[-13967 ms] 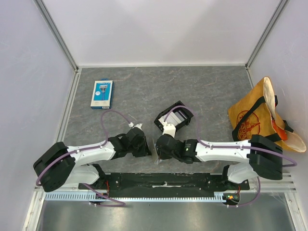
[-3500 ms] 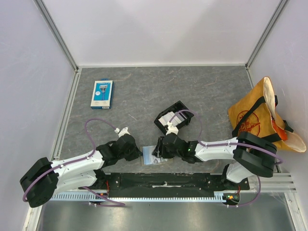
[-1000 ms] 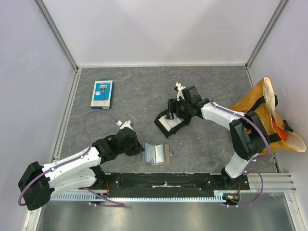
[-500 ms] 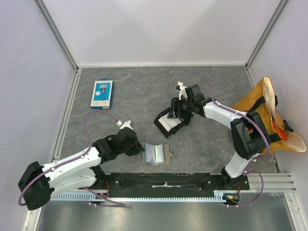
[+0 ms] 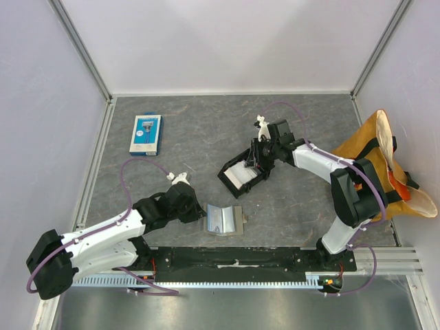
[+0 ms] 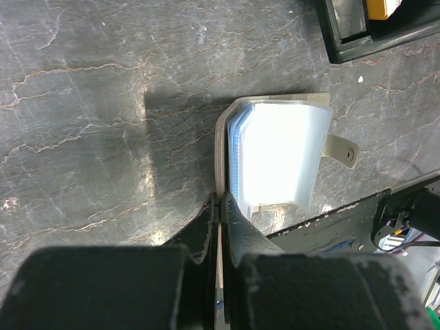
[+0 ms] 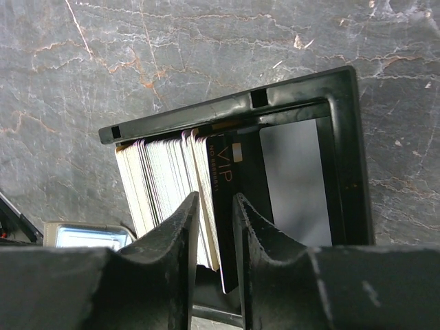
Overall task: Put the credit cards into the card holder
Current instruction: Pick up the credit card from the storage box, then turn over the card slot in the card holder.
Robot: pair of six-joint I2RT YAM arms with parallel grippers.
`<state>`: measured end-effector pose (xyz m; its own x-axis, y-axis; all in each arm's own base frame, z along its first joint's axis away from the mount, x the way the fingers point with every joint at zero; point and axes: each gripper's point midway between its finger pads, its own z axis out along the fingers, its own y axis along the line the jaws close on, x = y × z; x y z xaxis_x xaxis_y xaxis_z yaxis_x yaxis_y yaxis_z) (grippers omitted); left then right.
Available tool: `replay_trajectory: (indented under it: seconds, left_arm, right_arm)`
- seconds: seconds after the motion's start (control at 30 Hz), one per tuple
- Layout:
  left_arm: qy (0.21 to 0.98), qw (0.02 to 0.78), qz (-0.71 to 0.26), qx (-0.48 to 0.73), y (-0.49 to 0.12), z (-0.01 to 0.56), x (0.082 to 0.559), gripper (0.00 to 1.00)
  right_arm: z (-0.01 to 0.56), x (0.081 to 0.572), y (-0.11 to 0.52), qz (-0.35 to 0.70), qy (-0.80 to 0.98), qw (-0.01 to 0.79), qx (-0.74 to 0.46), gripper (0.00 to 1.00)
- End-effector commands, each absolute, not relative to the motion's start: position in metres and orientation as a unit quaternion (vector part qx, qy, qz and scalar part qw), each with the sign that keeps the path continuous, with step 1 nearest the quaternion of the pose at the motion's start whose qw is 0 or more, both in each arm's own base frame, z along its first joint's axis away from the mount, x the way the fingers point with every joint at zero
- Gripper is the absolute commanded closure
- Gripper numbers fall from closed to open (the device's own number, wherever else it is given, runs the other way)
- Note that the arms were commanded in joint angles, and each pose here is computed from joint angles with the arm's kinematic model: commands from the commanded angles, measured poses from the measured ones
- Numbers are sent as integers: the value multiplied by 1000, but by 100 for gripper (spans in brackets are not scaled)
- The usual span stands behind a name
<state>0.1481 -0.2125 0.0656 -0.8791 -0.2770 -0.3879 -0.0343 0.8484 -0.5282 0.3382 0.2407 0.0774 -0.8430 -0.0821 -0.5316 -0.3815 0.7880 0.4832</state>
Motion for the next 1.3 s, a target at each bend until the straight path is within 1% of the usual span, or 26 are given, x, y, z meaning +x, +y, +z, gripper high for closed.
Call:
replay_trajectory:
  seconds: [0.0,0.23,0.33,0.4,0.63,0.87,1.0,1.1,1.27]
  left_arm:
    - [928,246,-269,-74,-216,71,154,98]
    - [929,246,-268,-74,-216,70,154,98]
    - [928,246,-269,-73,-217,71,154,98]
    - [928,246,-269,-73,-217,71,154,98]
    - [929,245,-268,-72,-217,70,154,98]
    - [929,244,-270,-73,-217,68,153,98]
    - [929,243,-269,-74,-216,67,152,98]
    - [928,244,-270,-76,-217,67,154,98]
    - [928,244,-271,-74,-218,69,154,98]
  right_arm:
    - [86,344,245,319,904,255,-128,73]
    - [79,350,239,298,913,252,-120,95]
    - [78,357,230,268,919,264,-116,100]
    - [81,363,223,245,920,283,-113,100]
    - [121,371,217,210,903,355,-122,100]
    - [172,359,214,168,877,431,-132,100]
    - [200,335,205,156,865,462,-121,100]
    - [211,305,203,155,863,467,-117,100]
    - [182,247,194,143,881,441,-96,100]
